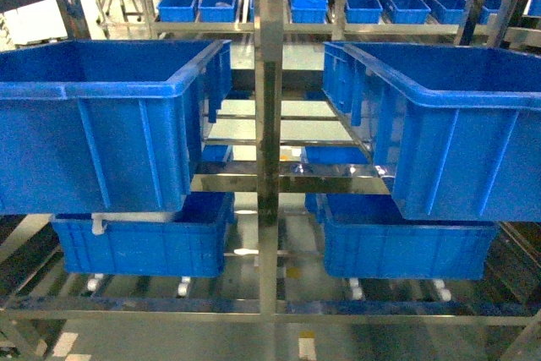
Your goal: Sort and place red and yellow blocks in left bins
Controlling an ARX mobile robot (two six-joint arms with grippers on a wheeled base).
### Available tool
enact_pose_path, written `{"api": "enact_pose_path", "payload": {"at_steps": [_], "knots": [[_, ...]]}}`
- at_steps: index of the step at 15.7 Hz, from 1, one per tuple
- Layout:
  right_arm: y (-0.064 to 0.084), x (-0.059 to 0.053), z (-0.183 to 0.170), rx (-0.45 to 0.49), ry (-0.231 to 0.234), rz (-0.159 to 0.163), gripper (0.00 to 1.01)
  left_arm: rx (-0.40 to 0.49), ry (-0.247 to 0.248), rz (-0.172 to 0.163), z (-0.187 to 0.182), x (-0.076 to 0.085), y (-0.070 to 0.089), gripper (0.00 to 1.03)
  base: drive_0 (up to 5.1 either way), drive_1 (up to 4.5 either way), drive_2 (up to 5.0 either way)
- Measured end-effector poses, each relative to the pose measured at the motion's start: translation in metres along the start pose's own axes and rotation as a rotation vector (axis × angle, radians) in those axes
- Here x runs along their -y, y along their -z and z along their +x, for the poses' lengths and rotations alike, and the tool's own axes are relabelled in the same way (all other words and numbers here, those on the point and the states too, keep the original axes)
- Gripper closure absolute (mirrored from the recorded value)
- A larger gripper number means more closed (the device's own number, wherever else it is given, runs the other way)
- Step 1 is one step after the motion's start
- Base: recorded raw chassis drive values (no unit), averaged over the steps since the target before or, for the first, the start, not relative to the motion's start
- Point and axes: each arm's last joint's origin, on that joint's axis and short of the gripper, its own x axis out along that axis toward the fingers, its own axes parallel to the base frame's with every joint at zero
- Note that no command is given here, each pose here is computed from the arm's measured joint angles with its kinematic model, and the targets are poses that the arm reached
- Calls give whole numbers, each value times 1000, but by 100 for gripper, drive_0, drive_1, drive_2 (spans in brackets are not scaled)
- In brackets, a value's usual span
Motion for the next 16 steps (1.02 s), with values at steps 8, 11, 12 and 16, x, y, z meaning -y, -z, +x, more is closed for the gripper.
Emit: {"api": "enact_pose_path", "payload": {"at_steps": [8, 11, 12, 16], "knots": [[-1, 0, 0, 2, 5, 0, 74, 8, 16, 4, -1, 3, -2, 77, 0, 428, -428], [0, 0, 0, 2, 5, 0, 74, 6, 16, 4, -1, 3, -1, 77, -10, 418, -438], [0, 1, 0, -1, 5, 1, 74, 9, 17, 4, -1, 3, -2, 77, -12, 415, -440], [0, 1, 1, -3, 6, 1, 74, 0, 16, 3, 1, 3, 0, 77, -5, 210, -220]]}}
